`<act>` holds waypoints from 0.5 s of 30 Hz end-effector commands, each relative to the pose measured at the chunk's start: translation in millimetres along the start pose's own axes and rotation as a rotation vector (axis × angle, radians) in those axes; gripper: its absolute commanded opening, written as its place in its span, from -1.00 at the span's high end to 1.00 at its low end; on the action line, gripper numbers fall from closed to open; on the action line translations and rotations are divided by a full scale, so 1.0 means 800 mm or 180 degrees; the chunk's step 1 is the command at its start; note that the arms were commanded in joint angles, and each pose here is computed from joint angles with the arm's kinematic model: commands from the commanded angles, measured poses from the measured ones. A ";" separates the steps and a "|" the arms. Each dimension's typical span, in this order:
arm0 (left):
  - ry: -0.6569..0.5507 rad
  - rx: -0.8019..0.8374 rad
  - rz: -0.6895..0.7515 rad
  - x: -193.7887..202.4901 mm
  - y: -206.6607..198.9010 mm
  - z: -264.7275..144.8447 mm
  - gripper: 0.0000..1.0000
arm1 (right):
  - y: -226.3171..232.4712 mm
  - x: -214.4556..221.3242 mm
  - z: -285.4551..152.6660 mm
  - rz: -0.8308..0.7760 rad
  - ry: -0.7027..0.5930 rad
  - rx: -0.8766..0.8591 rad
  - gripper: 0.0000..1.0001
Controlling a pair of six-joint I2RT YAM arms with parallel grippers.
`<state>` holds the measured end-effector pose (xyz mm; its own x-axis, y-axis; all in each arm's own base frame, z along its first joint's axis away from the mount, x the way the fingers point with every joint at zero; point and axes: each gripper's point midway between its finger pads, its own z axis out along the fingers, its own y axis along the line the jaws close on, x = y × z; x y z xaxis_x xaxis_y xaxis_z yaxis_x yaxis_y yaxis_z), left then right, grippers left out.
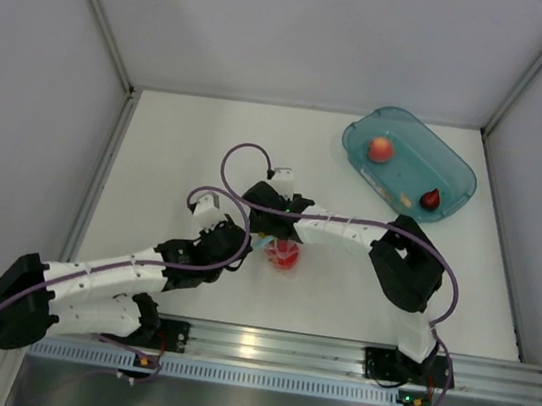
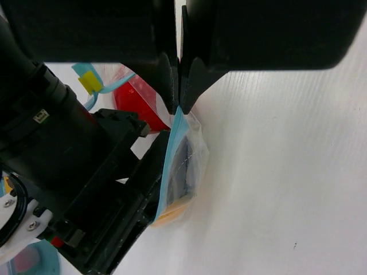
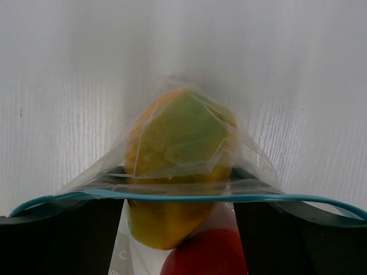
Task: Open the zip-top bag and remove the fake food
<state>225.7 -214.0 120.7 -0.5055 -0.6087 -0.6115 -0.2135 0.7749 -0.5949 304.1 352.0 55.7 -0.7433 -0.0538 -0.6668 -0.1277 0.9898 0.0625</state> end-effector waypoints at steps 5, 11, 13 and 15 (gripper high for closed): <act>-0.0042 0.0021 0.0021 -0.003 0.002 -0.002 1.00 | -0.024 -0.012 0.029 -0.0001 -0.0074 0.0229 -0.38; -0.0130 -0.0008 0.0065 -0.009 0.006 -0.001 1.00 | -0.026 -0.031 0.007 -0.0069 -0.0293 0.0097 0.13; -0.0195 -0.0015 0.0086 -0.015 0.005 -0.001 1.00 | -0.025 -0.034 -0.010 -0.0112 -0.0351 0.0026 0.15; -0.0280 0.0010 0.0118 -0.026 -0.003 -0.003 1.00 | -0.020 -0.032 -0.023 -0.0229 -0.0368 -0.0050 0.15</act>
<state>227.1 -211.3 120.0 -0.4953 -0.6014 -0.6269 -0.2092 0.7830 -0.5858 304.4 342.4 50.7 -0.7185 -0.1071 -0.6872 -0.1753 0.9841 0.0298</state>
